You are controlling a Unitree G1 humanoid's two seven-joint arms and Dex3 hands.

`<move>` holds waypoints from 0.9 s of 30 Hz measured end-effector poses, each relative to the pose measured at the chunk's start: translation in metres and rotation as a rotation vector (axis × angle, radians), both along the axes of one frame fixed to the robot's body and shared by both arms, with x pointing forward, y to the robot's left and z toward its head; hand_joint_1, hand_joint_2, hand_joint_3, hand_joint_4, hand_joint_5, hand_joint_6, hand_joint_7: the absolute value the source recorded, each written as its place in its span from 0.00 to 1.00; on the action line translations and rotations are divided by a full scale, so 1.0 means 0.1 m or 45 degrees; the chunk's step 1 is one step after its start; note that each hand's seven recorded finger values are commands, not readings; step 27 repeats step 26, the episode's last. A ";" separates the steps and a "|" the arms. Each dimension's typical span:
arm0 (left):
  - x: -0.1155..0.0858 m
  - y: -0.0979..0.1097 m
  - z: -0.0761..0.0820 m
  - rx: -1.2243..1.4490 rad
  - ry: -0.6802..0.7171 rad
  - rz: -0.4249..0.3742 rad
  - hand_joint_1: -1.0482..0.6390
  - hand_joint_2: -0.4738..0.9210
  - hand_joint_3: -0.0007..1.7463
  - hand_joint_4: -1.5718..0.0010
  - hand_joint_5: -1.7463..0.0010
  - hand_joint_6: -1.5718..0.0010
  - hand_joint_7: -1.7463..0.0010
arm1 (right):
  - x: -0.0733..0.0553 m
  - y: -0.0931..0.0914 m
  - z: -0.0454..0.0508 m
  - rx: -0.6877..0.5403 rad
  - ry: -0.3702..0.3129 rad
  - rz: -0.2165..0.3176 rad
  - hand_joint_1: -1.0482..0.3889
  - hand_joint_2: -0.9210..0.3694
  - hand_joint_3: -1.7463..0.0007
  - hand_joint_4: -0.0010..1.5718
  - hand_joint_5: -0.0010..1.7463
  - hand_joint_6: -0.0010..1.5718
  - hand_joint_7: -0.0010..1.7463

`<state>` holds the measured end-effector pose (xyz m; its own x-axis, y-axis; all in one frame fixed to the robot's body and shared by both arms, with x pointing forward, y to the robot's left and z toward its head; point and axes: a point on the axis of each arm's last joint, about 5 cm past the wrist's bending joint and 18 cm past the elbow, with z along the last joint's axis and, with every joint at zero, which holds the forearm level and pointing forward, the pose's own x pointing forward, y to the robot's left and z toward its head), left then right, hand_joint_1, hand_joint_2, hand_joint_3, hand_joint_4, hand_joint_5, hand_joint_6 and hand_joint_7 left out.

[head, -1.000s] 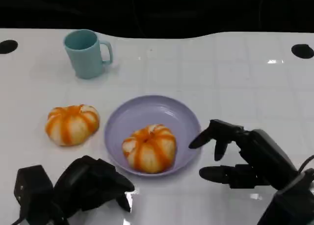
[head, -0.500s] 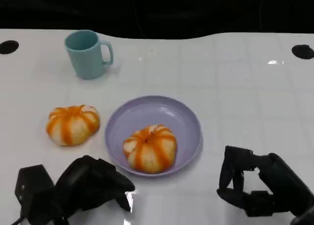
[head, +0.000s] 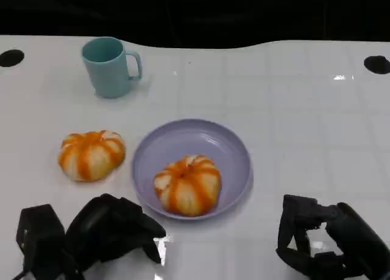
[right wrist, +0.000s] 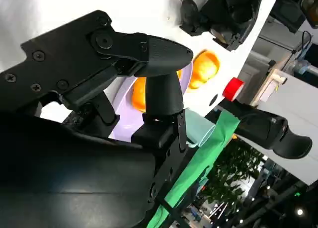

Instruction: Grasp the bread from the table and place it into the plate.

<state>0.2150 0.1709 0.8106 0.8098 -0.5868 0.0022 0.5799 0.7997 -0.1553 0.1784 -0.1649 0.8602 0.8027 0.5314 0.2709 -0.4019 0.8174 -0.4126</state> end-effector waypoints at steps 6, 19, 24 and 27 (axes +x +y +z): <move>0.00 0.00 0.00 0.009 -0.002 -0.004 0.00 0.95 0.00 0.18 0.50 0.00 0.97 | 0.03 -0.01 -0.033 0.018 -0.013 -0.013 0.43 0.22 0.49 0.66 1.00 0.54 1.00; 0.01 0.01 0.02 0.017 -0.024 -0.002 0.00 0.95 0.00 0.20 0.50 0.00 0.98 | 0.05 0.00 -0.059 0.016 -0.026 -0.023 0.43 0.23 0.47 0.66 1.00 0.54 1.00; 0.01 0.01 0.02 0.017 -0.024 -0.002 0.00 0.95 0.00 0.19 0.49 0.00 0.98 | 0.05 0.00 -0.060 0.022 -0.028 -0.036 0.43 0.24 0.47 0.66 1.00 0.54 1.00; 0.01 0.01 0.02 0.017 -0.024 -0.002 0.00 0.95 0.00 0.20 0.49 0.00 0.98 | 0.05 0.01 -0.061 0.024 -0.028 -0.036 0.43 0.24 0.46 0.66 1.00 0.55 1.00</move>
